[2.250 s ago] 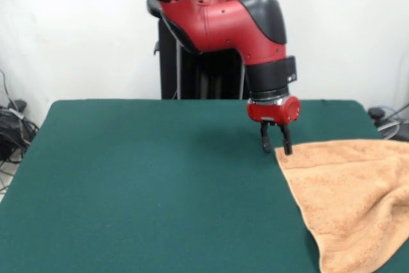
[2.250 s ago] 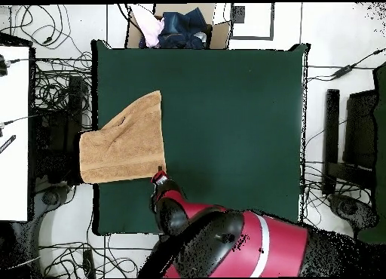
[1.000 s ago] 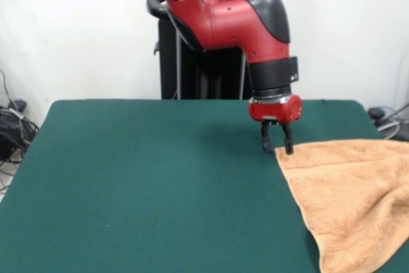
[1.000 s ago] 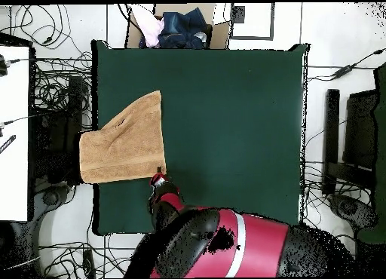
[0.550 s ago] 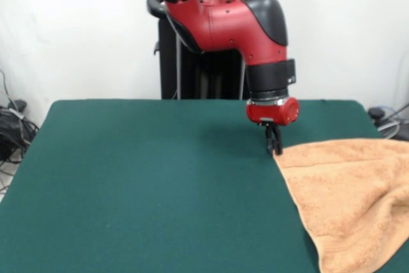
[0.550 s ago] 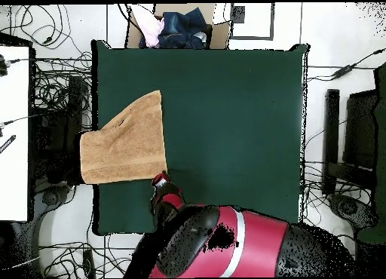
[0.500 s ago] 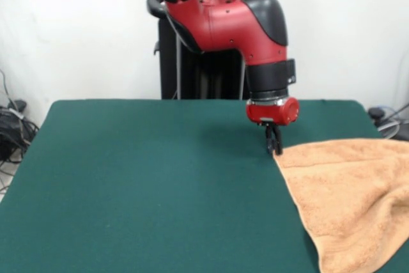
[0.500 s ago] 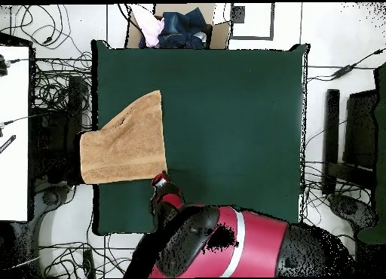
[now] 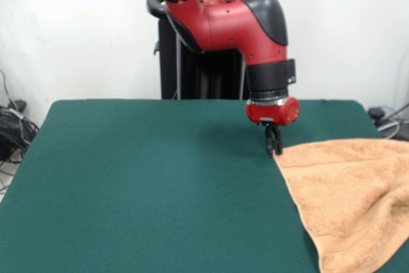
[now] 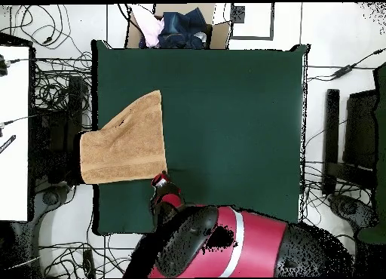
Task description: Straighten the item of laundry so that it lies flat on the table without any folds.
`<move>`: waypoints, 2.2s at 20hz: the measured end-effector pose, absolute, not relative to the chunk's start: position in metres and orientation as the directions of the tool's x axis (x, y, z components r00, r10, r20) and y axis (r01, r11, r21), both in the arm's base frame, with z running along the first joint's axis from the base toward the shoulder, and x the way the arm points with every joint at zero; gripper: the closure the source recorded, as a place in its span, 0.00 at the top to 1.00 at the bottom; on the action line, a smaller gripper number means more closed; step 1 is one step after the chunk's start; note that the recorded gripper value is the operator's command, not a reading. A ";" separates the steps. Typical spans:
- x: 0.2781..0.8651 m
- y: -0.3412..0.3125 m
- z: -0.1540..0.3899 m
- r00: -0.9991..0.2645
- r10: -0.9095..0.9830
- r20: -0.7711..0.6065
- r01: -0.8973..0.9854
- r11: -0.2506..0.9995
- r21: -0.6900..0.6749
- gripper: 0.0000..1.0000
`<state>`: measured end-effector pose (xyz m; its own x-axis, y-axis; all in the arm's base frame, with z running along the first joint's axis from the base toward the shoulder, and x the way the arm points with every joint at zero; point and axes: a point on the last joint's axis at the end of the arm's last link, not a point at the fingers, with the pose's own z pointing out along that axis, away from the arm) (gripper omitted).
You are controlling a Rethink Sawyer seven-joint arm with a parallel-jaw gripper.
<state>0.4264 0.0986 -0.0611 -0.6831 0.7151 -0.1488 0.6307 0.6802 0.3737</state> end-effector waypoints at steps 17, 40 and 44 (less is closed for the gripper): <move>0.386 0.056 -0.063 -0.790 0.597 -0.142 0.475 0.742 0.474 0.00; 0.327 -0.019 -0.067 -0.884 0.461 -0.081 0.348 0.764 0.544 0.00; 0.324 -0.029 -0.067 -0.885 0.463 -0.042 0.368 0.753 0.545 0.00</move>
